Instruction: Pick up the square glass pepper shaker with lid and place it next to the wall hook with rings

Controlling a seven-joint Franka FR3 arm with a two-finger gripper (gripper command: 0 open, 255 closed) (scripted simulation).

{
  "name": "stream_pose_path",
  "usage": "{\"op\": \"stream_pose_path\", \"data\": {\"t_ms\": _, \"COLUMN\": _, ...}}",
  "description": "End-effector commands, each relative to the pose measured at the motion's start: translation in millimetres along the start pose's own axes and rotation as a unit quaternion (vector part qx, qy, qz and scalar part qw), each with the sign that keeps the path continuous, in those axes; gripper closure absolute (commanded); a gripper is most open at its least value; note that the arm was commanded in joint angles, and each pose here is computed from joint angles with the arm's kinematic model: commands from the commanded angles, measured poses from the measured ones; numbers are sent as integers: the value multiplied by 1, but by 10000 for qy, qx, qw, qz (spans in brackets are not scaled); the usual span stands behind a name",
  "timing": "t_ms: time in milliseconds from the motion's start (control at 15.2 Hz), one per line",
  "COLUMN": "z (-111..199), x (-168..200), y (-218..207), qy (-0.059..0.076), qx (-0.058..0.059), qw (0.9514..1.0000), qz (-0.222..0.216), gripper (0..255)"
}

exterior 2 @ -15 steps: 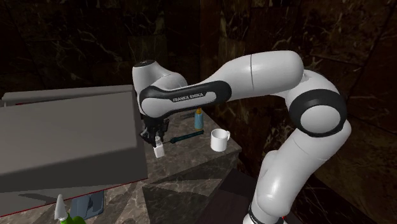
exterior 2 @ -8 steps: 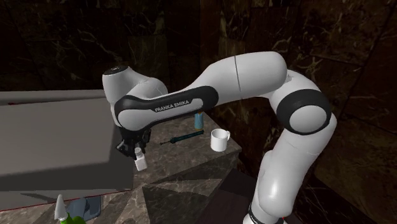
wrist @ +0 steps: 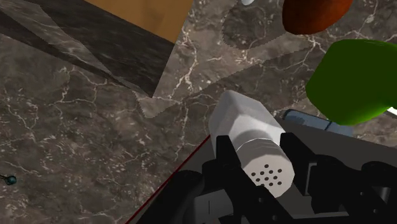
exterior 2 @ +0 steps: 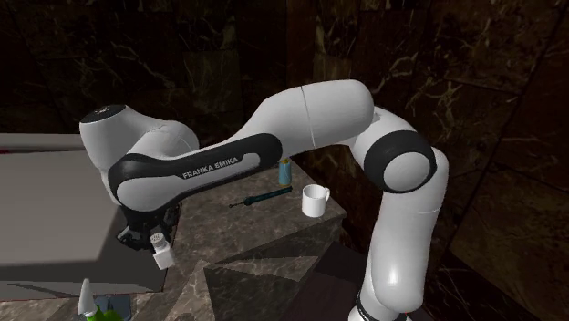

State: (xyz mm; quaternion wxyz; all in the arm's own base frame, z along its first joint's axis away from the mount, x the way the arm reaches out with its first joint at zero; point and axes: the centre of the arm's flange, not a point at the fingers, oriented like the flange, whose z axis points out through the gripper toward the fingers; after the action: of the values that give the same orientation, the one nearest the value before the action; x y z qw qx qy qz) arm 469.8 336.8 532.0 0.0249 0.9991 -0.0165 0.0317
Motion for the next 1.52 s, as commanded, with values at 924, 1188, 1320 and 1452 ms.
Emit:
{"op": "stream_pose_path", "data": {"t_ms": 924, "z": 40, "x": -1, "y": -115, "qy": -27, "qx": -5, "qw": 10000, "qz": -6, "gripper": 255}}
{"op": "stream_pose_path", "data": {"t_ms": 1188, "z": 61, "x": -2, "y": -116, "qy": -27, "qx": -5, "qw": 10000, "qz": -6, "gripper": 255}}
{"op": "stream_pose_path", "data": {"t_ms": 1320, "z": 71, "x": -3, "y": -116, "qy": -27, "qx": -5, "qw": 10000, "qz": -6, "gripper": 255}}
{"op": "stream_pose_path", "data": {"t_ms": 1452, "z": 82, "x": -3, "y": -117, "qy": -27, "qx": -5, "qw": 10000, "qz": -6, "gripper": 255}}
